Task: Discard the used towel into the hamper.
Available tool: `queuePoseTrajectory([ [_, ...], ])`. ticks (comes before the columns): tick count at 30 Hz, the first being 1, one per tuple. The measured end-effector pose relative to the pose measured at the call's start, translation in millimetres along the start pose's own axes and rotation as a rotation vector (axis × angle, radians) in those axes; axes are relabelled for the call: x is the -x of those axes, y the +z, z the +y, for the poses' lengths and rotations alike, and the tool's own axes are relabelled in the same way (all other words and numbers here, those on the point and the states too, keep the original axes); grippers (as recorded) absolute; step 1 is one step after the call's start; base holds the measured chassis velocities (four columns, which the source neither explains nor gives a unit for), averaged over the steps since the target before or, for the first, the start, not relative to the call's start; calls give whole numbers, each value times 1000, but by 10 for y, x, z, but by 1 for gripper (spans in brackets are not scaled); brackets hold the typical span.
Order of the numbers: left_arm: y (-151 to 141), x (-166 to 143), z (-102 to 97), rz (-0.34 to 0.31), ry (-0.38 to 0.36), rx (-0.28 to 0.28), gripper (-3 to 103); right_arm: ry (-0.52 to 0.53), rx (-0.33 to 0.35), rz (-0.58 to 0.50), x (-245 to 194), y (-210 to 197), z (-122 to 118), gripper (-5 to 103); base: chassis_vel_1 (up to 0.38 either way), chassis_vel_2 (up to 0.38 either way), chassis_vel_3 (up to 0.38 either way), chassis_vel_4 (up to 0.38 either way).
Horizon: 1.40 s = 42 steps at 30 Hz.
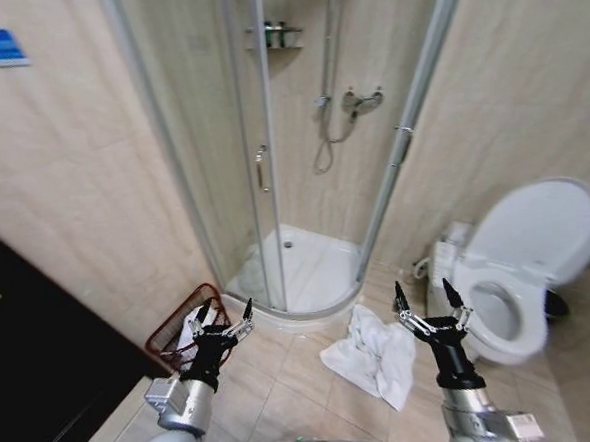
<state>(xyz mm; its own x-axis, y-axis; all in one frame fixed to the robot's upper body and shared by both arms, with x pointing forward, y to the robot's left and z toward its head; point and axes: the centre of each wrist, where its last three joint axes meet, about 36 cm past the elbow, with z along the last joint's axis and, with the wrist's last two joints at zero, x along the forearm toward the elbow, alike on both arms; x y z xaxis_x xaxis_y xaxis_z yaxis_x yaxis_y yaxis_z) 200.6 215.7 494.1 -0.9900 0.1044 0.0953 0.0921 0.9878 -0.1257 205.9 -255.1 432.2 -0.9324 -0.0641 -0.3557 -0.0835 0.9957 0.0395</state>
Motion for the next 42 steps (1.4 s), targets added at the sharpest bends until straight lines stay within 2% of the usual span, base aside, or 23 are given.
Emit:
queuePoseTrajectory([
  [18,0,0,0,0,0,0,100,8,-5,-12,18,-29,14,100,-115,-119,-120,-112],
  [42,0,0,0,0,0,0,100,-13,-5,-28,13,-12,4,100,-10,-8,-3,-6],
])
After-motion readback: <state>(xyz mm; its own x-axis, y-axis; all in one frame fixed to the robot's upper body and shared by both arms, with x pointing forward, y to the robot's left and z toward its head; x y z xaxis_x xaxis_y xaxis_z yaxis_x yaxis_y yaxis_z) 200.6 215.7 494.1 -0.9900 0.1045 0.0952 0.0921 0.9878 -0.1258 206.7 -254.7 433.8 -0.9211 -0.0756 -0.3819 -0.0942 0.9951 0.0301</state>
